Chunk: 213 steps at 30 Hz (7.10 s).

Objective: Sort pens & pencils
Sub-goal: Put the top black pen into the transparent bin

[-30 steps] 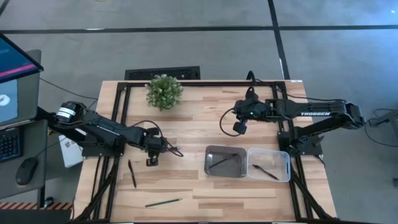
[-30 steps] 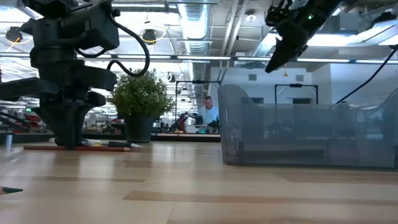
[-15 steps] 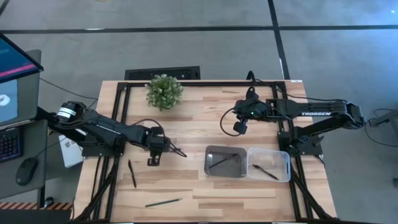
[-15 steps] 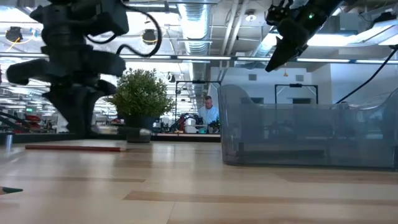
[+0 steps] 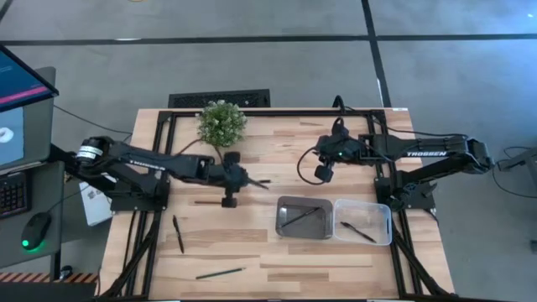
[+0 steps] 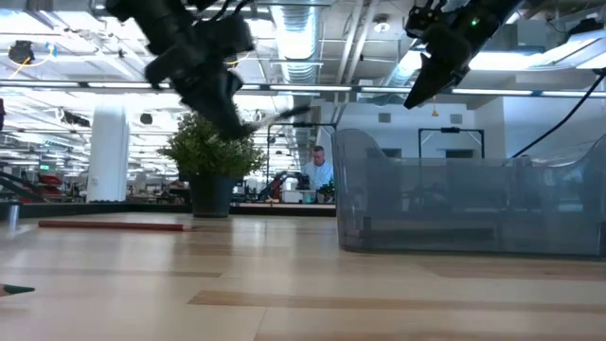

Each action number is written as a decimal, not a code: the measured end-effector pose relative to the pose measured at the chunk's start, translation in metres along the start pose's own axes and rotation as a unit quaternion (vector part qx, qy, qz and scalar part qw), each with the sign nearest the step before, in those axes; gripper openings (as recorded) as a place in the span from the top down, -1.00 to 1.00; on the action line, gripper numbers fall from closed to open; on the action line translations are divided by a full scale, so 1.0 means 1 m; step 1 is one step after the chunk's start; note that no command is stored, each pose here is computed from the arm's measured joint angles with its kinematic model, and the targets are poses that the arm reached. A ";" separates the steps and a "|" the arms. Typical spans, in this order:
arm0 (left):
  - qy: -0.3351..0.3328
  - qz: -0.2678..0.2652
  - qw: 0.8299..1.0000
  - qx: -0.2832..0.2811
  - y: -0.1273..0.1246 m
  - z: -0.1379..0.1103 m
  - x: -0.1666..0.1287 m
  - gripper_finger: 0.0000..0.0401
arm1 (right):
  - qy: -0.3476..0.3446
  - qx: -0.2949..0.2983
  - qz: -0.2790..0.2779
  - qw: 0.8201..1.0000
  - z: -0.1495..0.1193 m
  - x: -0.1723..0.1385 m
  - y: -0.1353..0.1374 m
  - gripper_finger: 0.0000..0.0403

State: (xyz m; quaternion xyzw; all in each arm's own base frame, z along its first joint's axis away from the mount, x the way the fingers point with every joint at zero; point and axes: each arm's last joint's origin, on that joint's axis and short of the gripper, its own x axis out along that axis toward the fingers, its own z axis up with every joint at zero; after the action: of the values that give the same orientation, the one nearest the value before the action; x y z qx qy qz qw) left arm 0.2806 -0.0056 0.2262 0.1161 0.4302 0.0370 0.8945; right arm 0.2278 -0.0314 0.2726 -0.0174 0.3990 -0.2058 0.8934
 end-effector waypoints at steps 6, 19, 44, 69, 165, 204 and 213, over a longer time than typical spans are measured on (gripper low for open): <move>-0.030 0.001 1.000 0.001 0.021 0.025 -0.003 0.79 | 0.035 0.013 0.029 0.999 -0.002 -0.007 0.004 0.64; 0.027 -0.067 0.993 0.089 0.034 0.087 0.043 0.79 | 0.035 0.025 0.090 0.995 0.023 -0.046 0.011 0.64; -0.021 0.022 0.955 0.295 0.038 0.127 0.036 0.79 | 0.016 0.079 0.220 0.972 0.034 -0.052 0.025 -0.23; -0.052 0.182 0.908 0.375 0.024 0.152 0.027 0.79 | 0.005 0.120 0.226 0.967 0.038 -0.053 0.028 -0.24; 0.051 -0.047 0.994 0.088 0.072 0.099 0.007 0.65 | 0.205 0.218 0.037 0.953 -0.133 -0.115 0.122 0.73; 0.043 -0.041 0.997 0.054 0.073 0.100 0.007 0.65 | 0.227 0.237 0.073 0.942 -0.196 -0.099 0.131 0.62; 0.043 -0.042 0.997 0.055 0.073 0.100 0.007 0.65 | 0.227 0.242 0.072 0.941 -0.196 -0.099 0.131 0.61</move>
State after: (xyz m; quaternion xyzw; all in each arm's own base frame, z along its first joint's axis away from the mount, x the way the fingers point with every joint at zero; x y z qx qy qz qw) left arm 0.3655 0.0483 0.2987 0.1457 0.4739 -0.0192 0.8682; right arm 0.0739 0.1523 0.1838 0.2751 0.5299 -0.2300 0.7685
